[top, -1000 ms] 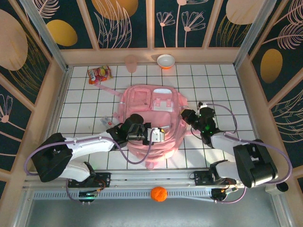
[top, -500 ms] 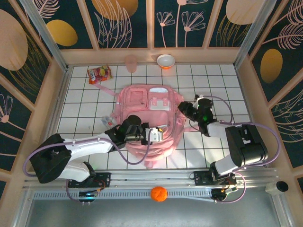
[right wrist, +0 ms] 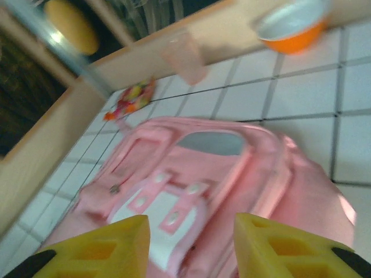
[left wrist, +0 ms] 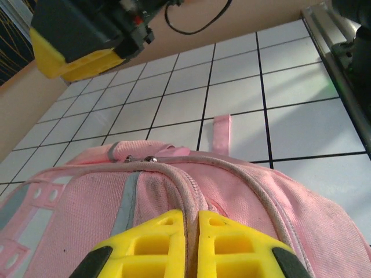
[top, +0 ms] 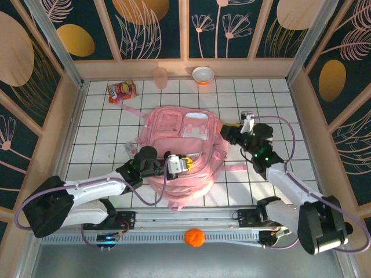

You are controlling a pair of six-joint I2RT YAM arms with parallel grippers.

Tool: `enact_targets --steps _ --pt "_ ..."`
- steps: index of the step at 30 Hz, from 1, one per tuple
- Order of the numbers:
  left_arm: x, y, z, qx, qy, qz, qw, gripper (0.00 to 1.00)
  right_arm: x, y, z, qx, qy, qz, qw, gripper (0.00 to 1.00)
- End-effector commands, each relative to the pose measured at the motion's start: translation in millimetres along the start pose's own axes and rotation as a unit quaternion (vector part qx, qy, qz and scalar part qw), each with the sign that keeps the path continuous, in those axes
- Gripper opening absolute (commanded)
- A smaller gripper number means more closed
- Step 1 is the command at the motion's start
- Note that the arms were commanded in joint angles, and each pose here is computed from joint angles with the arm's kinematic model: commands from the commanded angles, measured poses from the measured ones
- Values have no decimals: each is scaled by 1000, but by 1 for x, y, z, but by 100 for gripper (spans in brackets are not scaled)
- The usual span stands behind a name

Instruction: Pack books, pencil case, and school supplies into a backpack

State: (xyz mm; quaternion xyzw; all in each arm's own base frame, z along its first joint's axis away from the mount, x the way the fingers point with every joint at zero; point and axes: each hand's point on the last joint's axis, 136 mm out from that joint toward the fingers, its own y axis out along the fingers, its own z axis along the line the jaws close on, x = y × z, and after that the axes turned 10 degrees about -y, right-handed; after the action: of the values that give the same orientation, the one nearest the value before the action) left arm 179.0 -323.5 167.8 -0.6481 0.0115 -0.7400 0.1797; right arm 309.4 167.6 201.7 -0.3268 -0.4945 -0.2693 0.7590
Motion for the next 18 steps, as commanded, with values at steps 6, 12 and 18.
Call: enact_targets --steps 6,12,18 --pt "45 -11 1 -29 27 -89 995 0 -47 -18 75 211 -196 61 956 55" --pt "50 -10 4 -25 35 -94 995 0 -73 -22 98 308 -211 88 923 55" --pt "50 -8 4 -32 46 -82 995 0 -86 -21 100 336 -211 101 912 55"
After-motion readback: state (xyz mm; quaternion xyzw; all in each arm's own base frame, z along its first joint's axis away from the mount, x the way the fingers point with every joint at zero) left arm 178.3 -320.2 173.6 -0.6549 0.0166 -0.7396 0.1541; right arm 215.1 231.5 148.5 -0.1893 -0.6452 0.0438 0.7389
